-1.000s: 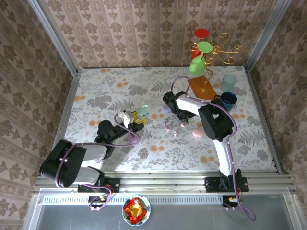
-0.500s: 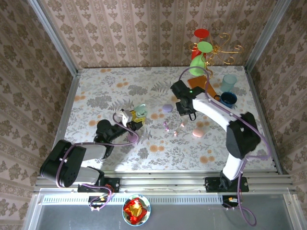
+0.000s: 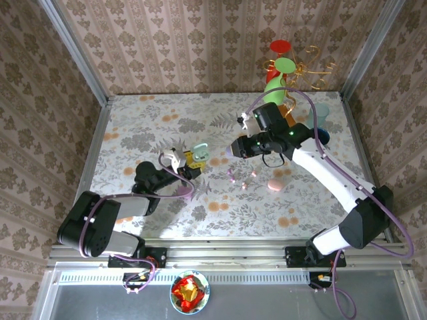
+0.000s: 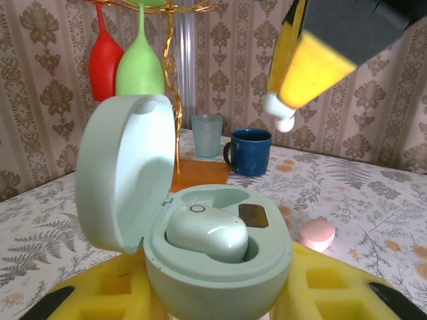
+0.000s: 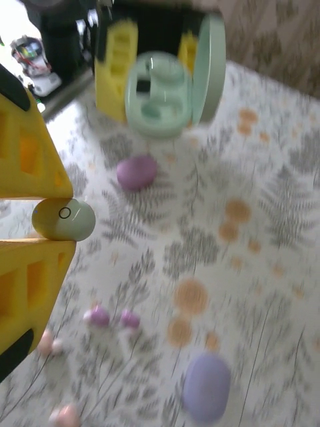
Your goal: Insert the wireless bluetooth earbuds into the charging case
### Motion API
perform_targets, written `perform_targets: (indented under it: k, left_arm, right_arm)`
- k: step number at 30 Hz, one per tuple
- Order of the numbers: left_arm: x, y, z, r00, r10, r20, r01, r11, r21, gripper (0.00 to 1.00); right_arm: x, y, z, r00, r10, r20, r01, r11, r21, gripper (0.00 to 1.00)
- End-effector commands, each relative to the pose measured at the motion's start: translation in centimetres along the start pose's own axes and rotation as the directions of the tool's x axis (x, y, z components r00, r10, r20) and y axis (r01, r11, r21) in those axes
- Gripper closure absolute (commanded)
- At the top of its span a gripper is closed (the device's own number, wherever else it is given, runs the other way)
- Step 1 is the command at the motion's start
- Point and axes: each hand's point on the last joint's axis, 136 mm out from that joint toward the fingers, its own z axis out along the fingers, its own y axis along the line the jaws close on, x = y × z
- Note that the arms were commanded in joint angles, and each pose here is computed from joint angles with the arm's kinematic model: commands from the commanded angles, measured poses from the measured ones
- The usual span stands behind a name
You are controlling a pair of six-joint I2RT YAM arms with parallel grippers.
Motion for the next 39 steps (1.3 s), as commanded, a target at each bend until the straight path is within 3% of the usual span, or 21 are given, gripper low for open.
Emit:
perform_targets:
  k: [1, 14, 39]
  left_arm:
    - [-1.3, -0.8, 0.5, 1.0, 0.002, 0.031, -0.004, 0.998, 0.063, 0.72]
    - [-1.7, -2.6, 0.7, 0.999, -0.044, 0.022, 0.04, 0.983, 0.178, 0.72]
    - [-2.0, -2.7, 0.6, 0.999, -0.037, 0.031, 0.031, 0.984, 0.175, 0.71]
  right_arm:
    - [-0.4, 4.7, -0.9, 0.996, -0.085, 0.026, 0.088, 0.973, -0.215, 0.8]
    - [-0.7, 8.9, 0.9, 0.969, -0.248, 0.004, 0.238, 0.928, -0.287, 0.8]
    - [0.7, 5.1, 4.7, 0.962, -0.241, -0.129, 0.219, 0.962, -0.161, 0.79]
